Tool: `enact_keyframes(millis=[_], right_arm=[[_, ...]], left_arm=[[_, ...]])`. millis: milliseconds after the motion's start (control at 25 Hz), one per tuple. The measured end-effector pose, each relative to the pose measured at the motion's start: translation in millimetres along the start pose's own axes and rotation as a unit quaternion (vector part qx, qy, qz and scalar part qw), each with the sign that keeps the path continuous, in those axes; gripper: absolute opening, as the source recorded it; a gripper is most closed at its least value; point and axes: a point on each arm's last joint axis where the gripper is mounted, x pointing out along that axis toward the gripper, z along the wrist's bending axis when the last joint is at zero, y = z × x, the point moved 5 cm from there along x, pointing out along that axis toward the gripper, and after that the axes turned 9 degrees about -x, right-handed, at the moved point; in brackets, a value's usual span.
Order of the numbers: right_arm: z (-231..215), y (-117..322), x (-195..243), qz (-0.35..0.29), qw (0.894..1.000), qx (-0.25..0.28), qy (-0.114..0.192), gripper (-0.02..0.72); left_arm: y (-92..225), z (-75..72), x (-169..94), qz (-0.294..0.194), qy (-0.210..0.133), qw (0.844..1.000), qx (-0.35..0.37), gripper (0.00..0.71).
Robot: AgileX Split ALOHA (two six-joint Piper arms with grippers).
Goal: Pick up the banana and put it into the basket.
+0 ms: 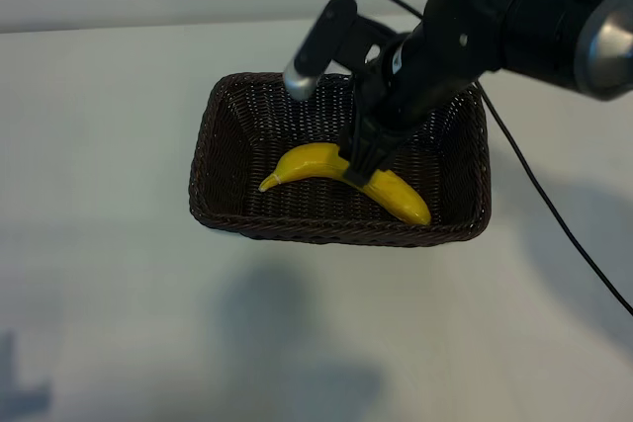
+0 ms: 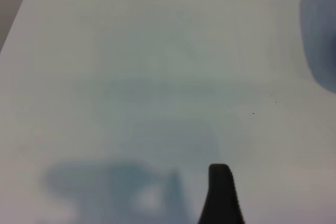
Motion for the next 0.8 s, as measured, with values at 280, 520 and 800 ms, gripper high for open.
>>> enact_keyframes(millis=[280,520,800], right_arm=[[-23,-15,-30,-0.001,0.994,0.106,0.002,0.612],[-57,11,-40,0.019,0.975,0.221,0.019,0.609],[-110,73,-55,0.050,0.914,0.400,0.052,0.609]], left_arm=[[0,0.0,0,0.000,0.000,1.000,0.000,0.550],[0,0.0,0,0.000,0.000,1.000,0.000,0.550],[0,0.0,0,0.000,0.000,1.000,0.000,0.550]])
